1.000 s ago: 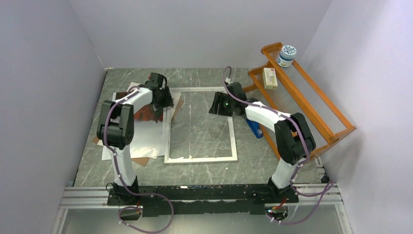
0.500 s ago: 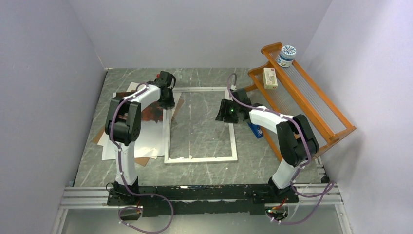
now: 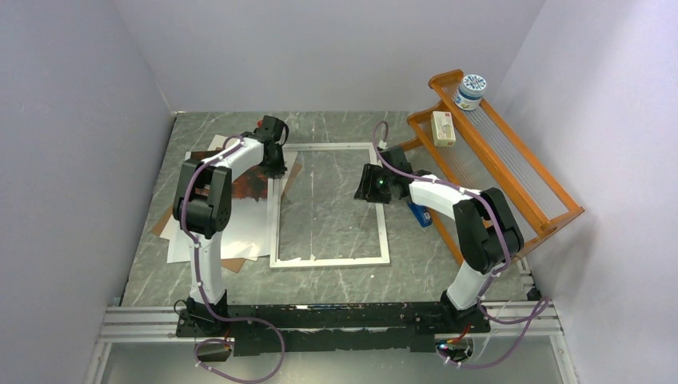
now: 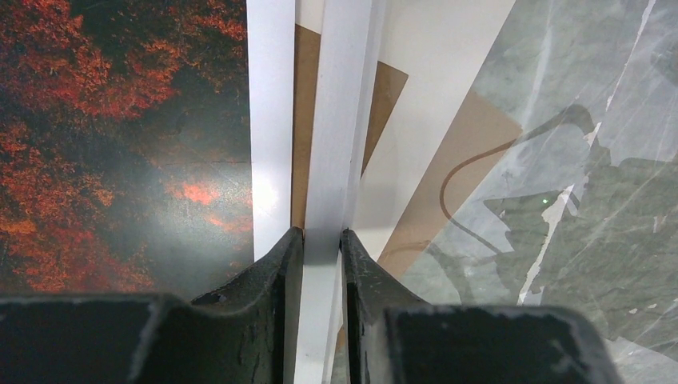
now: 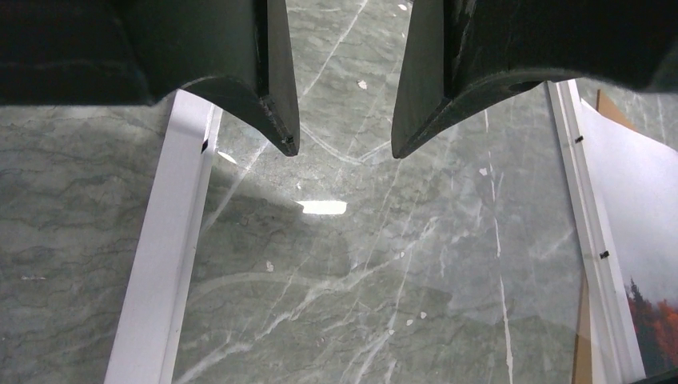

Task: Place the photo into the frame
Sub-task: Move the photo frame to the center of the board.

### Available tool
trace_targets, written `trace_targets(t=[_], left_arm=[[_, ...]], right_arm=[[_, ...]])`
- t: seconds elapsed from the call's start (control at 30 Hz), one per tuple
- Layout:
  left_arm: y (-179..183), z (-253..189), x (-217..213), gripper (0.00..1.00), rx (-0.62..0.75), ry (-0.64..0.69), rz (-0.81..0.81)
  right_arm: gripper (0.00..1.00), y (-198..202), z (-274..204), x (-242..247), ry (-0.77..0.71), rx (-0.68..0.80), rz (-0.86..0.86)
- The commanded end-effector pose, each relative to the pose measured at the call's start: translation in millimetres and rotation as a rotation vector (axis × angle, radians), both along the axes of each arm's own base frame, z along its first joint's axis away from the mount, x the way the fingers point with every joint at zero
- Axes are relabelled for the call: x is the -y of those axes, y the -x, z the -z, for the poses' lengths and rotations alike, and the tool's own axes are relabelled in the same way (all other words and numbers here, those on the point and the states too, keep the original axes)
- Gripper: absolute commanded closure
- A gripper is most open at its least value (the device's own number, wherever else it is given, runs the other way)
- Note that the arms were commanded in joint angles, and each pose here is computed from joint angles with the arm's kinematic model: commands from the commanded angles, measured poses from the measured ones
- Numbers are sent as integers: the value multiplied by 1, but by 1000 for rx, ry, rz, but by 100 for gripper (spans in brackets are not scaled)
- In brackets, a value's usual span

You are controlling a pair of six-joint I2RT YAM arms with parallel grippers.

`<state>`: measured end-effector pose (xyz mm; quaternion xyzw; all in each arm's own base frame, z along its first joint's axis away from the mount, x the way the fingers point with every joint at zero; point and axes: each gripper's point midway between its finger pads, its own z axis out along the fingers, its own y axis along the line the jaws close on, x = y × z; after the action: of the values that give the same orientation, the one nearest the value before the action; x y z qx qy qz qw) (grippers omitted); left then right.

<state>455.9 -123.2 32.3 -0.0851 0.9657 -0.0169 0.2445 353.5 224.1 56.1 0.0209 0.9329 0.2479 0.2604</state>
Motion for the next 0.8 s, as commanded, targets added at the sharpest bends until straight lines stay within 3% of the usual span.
trace_targets(t=[0.0, 0.13, 0.67, 0.7, 0.77], left_arm=[[-6, -5, 0, 86, 21, -3, 3], [-6, -3, 4, 97, 17, 17, 13], [-15, -31, 18, 98, 86, 116, 9], [-16, -32, 19, 97, 86, 119, 11], [-14, -31, 17, 81, 71, 108, 5]], right_arm=[[51, -6, -17, -4, -27, 59, -20], [51, -5, -16, -5, -29, 56, -23], [51, -2, -20, -3, -37, 61, -16], [50, -1, -20, -3, -36, 61, -16], [50, -1, -21, -3, -38, 60, -17]])
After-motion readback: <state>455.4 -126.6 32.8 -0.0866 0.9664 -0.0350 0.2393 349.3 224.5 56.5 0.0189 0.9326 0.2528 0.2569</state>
